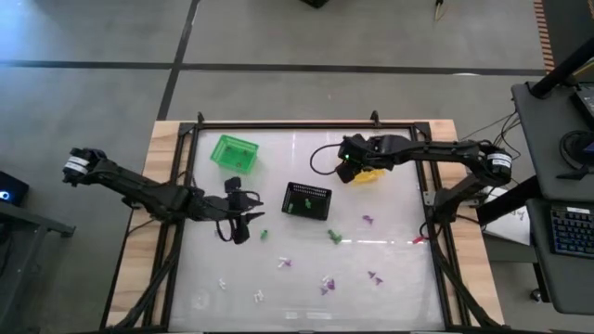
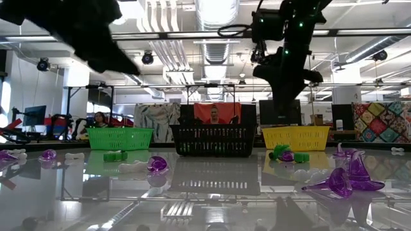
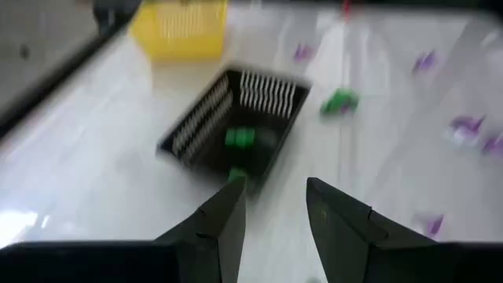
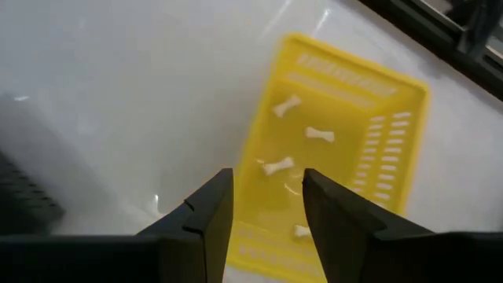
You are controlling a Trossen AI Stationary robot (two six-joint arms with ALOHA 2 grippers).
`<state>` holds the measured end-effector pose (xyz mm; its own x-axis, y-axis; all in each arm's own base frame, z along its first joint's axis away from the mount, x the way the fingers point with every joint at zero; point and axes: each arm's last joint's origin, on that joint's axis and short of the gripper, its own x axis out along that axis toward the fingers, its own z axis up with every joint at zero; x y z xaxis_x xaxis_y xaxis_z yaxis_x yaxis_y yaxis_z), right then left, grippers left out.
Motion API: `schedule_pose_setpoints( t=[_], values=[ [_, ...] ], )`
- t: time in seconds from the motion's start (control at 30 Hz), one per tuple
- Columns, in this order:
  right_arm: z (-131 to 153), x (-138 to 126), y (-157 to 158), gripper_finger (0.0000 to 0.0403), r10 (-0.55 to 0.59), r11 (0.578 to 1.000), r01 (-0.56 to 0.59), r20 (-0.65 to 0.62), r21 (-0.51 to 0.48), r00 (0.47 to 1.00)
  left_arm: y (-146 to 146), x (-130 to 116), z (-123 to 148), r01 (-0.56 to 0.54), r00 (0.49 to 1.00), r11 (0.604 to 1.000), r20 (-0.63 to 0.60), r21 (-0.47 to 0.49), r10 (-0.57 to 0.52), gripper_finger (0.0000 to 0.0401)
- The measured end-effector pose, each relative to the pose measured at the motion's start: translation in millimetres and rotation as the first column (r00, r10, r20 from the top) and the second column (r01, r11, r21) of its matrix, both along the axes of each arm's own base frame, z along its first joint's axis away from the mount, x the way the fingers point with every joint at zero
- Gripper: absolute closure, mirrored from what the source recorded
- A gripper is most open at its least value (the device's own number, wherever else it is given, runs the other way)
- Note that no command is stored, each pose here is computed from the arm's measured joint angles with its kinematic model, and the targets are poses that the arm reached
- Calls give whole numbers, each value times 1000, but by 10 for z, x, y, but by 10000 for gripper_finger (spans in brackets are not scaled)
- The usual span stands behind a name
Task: Sort Halloween decoration
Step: Put the white bone toy into the yellow bin
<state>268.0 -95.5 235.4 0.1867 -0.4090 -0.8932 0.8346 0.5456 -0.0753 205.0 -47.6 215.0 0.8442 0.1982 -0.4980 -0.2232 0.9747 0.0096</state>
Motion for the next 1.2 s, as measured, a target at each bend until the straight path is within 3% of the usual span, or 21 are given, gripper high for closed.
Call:
schedule_pose_setpoints(
  t=[0.23,0.47,1.03,1.2],
  values=[
    [8,88,161,264,64,998,-63,36,-13,997,15,-131,-173,-72,979,988,-201,-134,44,282],
    [8,101,200,262,76,997,-76,39,-15,996,-62,-209,-367,-150,914,943,-405,-296,18,282],
    [15,119,195,265,79,997,-78,58,-23,995,-100,-101,-797,-221,796,963,-599,-156,86,282],
    [15,120,195,265,82,996,-80,58,-24,995,-109,-70,-852,-213,787,968,-611,-131,91,289]
  ],
)
